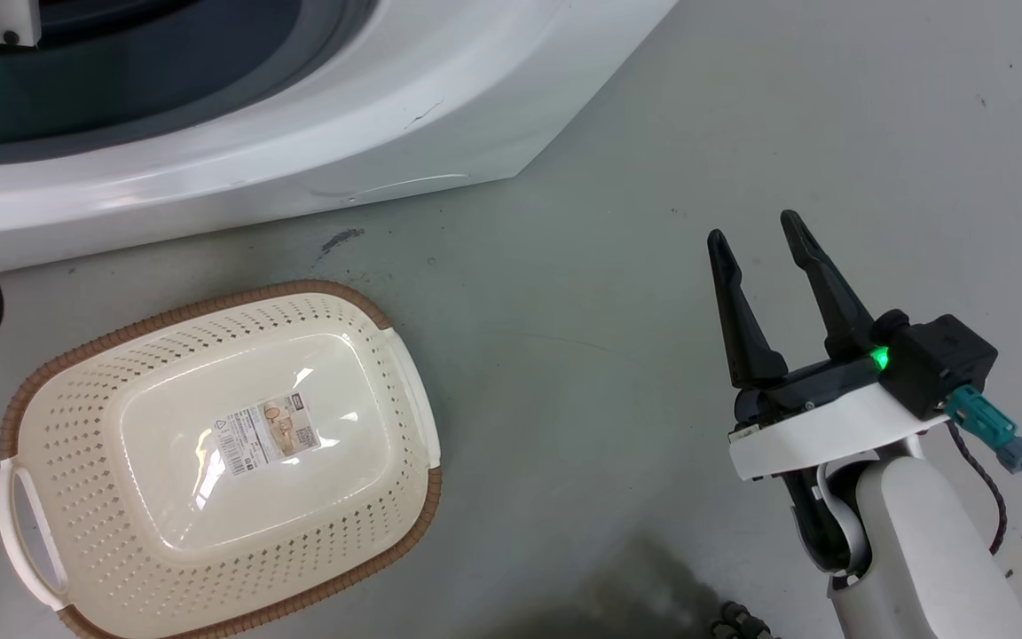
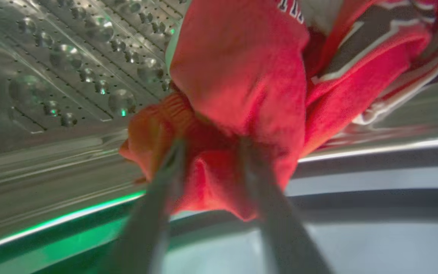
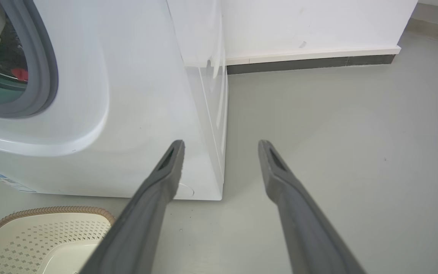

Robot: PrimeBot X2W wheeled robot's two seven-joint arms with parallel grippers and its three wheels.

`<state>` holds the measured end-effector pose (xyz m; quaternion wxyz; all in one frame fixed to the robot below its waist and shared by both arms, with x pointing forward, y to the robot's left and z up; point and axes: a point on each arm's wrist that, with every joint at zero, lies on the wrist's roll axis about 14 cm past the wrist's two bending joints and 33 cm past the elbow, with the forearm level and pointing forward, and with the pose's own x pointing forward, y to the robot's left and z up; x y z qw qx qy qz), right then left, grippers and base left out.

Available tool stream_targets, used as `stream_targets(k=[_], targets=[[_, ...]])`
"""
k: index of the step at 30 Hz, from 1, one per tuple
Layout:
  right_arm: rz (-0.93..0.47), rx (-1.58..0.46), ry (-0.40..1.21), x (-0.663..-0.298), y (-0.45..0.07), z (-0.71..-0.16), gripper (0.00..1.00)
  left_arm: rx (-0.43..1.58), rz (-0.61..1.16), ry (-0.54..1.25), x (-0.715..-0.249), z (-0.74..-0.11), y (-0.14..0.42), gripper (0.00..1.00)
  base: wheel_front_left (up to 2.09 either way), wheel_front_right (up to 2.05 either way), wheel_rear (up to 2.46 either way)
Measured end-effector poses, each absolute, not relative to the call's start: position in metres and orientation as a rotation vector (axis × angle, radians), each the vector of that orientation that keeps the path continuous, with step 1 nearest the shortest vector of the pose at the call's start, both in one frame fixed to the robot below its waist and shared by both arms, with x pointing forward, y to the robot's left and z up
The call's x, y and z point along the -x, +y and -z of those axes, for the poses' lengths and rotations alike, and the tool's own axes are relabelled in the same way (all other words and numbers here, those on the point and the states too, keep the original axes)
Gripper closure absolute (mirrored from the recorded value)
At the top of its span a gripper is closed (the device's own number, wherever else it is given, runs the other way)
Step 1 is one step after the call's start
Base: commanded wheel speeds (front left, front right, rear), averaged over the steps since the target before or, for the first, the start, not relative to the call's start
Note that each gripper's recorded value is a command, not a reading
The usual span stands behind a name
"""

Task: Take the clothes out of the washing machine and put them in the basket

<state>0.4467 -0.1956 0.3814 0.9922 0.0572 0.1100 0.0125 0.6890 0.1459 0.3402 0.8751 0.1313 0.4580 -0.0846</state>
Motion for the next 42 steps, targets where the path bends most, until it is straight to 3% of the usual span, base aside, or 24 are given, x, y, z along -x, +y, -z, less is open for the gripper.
stream_targets(k=[6,13,23,42], targets=[[-0.020,-0.118,0.208,-0.445,-0.197,-0.388,0.00,-0.263,0.159,0.955,-0.687,-0.347,0.148,1.00,0.00,0.00,0.00],[-0.013,-0.101,0.177,-0.444,-0.201,-0.401,0.00,-0.236,0.167,0.687,-0.691,-0.376,0.142,1.00,0.00,0.00,0.00],[0.004,-0.067,0.115,-0.430,-0.207,-0.431,0.00,-0.135,0.183,0.337,-0.646,-0.416,0.135,1.00,0.00,0.00,0.00],[-0.023,-0.064,0.003,-0.392,-0.194,-0.479,0.00,-0.006,0.178,-0.073,-0.558,-0.546,0.154,1.00,0.00,0.00,0.00]])
